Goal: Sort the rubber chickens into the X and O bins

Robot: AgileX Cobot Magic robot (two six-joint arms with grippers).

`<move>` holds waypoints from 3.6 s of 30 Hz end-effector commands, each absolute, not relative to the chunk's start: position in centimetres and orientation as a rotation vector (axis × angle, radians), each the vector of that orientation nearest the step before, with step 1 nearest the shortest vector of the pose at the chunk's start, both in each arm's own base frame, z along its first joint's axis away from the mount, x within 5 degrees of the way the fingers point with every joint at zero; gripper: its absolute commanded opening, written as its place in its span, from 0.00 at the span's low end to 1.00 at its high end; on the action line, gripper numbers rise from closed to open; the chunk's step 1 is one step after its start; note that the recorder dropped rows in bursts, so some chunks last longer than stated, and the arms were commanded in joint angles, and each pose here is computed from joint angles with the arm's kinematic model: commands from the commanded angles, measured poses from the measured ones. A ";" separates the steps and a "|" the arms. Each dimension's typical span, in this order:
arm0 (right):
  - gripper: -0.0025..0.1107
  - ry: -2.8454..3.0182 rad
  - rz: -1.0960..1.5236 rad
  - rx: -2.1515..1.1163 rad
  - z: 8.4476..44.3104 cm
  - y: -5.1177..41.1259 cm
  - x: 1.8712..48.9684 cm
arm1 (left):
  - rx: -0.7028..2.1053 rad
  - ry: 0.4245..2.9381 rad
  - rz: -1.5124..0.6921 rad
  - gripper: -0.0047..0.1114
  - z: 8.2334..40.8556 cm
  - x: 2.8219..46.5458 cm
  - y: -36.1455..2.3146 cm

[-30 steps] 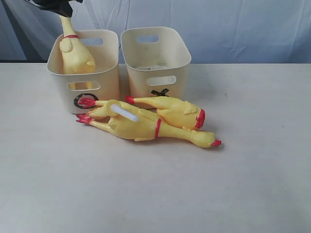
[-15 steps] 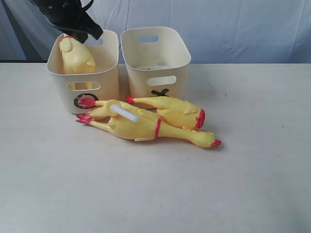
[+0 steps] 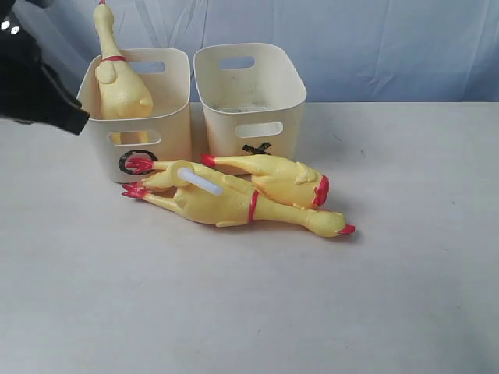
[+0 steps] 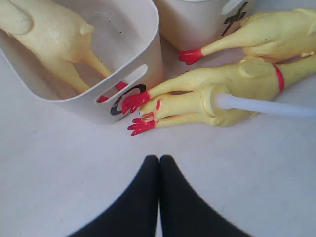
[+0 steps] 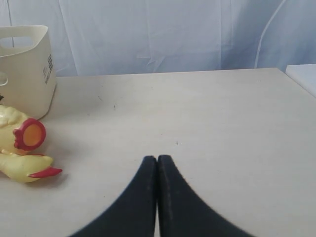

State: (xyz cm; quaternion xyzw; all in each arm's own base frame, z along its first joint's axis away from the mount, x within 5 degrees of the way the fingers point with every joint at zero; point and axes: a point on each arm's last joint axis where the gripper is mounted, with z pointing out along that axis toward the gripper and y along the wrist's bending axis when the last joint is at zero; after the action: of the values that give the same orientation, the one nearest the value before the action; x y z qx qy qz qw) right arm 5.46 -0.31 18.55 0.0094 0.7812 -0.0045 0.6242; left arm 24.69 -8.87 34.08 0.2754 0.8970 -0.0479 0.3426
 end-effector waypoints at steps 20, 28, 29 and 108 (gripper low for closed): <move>0.01 1.452 0.278 0.191 21.5 0.2 5.6 | 0.595 1.985 -0.145 0.04 34.1 12.9 -5.1; 0.01 1.355 0.488 0.382 22.2 0.0 5.5 | 0.607 2.008 -0.148 0.04 33.9 12.3 -4.9; 0.01 1.337 0.502 0.396 22.3 0.0 5.5 | 0.607 2.007 -0.148 0.04 33.8 12.1 -4.8; 0.53 2.245 0.958 -0.589 20.2 24.1 30.7 | 0.511 1.738 -0.163 0.04 32.9 6.0 -2.7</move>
State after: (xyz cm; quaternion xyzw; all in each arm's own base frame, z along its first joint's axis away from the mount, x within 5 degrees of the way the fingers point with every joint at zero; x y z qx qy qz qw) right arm 30.20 23.59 20.39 -0.2251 0.8533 0.3508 0.3132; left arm 5.99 -2.72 32.93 0.2244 0.7569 -0.0673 0.6101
